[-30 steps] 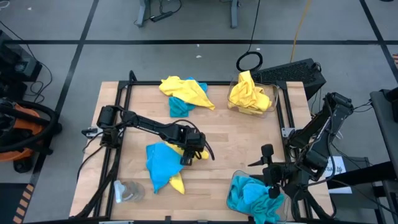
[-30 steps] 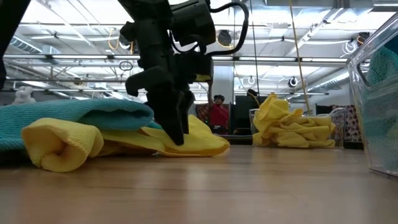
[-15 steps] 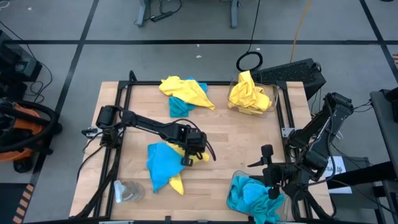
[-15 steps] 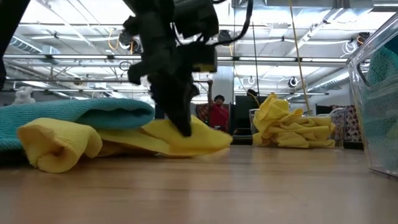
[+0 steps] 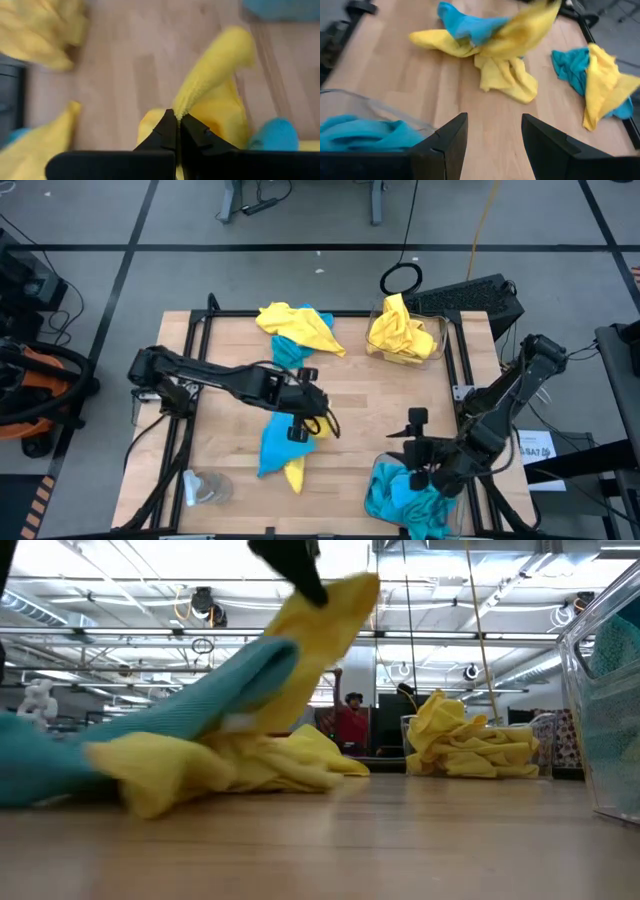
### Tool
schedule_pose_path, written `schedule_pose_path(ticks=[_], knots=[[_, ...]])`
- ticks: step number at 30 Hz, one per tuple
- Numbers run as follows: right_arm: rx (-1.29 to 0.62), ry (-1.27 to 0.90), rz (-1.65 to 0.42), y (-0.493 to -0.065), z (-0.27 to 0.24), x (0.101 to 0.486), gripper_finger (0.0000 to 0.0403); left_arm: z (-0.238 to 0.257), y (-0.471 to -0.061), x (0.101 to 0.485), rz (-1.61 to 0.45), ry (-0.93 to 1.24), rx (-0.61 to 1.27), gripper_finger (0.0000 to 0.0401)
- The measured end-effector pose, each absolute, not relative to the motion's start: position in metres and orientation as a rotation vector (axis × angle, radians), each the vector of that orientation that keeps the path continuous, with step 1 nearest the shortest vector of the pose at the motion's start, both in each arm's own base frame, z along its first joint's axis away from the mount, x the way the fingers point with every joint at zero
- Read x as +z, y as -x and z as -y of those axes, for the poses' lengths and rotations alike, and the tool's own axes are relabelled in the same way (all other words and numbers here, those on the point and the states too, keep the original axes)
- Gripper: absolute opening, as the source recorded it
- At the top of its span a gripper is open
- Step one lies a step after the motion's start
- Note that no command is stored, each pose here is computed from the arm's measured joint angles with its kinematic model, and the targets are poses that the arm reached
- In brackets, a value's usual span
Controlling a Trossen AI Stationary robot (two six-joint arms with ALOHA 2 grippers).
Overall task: Sort microfiber towel by color & place in baskets
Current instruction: Put the yellow microfiber cloth into the top transparent bin
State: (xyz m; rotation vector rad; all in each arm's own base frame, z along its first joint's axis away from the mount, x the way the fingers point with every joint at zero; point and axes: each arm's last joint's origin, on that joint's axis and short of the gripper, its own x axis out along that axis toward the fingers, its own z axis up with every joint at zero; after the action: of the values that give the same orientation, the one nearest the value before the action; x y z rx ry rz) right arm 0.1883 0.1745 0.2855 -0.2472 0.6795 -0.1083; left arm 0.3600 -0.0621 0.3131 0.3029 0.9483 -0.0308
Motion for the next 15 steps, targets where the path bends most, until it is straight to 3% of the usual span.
schedule_pose_path(ticks=[7,15], knots=[[-0.18,0.257,-0.698,-0.22,-0.173,0.267,0.0178,0.071,-0.338,0.37,-0.804,-0.354,0.063,0.0002],[-0.248,0.263,-0.683,-0.255,-0.16,0.253,0.0178,0.083,-0.32,0.391,-0.828,-0.417,0.191,0.0002]])
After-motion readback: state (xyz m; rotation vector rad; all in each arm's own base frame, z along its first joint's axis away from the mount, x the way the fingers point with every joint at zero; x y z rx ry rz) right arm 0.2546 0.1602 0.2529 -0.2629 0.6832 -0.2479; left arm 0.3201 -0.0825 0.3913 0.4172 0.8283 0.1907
